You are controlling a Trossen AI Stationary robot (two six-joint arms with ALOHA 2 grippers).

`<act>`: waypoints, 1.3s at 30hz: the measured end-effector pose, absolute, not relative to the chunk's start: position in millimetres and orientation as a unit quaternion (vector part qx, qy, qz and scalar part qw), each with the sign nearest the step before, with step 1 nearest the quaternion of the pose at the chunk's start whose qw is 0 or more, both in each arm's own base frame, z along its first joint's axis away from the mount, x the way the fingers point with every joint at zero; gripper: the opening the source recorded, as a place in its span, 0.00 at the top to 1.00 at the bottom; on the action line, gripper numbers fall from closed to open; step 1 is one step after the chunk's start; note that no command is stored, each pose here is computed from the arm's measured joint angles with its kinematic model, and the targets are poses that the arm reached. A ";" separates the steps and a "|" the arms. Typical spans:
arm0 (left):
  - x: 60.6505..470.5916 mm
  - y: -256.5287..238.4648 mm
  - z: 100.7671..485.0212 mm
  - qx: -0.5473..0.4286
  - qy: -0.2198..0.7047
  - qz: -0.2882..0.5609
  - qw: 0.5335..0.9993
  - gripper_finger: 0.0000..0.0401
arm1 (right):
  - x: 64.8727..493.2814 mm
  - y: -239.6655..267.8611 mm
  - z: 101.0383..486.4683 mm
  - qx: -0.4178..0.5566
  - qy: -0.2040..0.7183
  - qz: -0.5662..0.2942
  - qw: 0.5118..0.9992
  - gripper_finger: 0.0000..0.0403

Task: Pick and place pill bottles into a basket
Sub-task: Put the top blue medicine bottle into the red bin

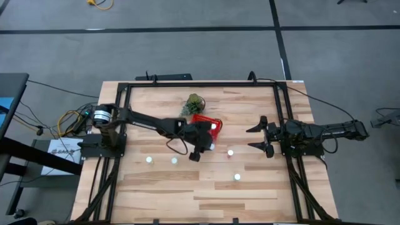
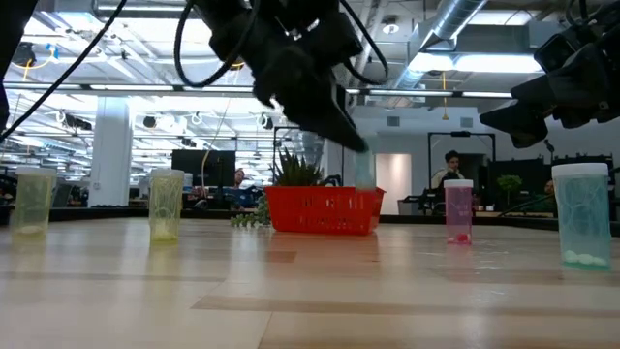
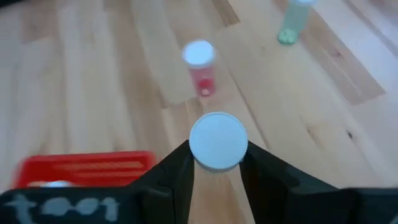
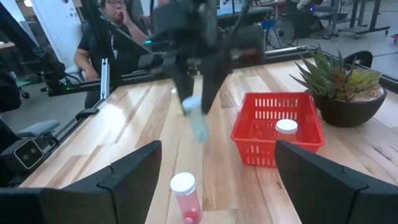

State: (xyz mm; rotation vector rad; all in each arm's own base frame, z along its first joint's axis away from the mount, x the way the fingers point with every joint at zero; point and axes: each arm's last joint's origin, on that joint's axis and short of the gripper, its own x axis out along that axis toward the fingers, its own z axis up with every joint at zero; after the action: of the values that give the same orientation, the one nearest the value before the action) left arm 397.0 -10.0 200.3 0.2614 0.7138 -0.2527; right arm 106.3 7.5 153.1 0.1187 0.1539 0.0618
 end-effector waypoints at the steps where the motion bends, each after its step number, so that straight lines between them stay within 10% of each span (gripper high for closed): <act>1: 395.3 -5.7 204.9 0.126 0.345 -0.118 0.923 0.73 | 106.3 7.5 153.1 0.059 0.077 0.031 0.995 0.24; 39: 402.3 51.6 174.1 0.085 0.360 -0.088 0.925 0.73 | 107.3 7.6 151.3 0.059 0.087 0.030 0.994 0.24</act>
State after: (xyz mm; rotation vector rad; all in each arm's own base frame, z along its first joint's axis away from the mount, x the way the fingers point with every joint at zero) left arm 402.3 51.6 174.1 0.1738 0.7384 -0.1796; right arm 107.3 7.6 151.3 0.1178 0.1739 0.0606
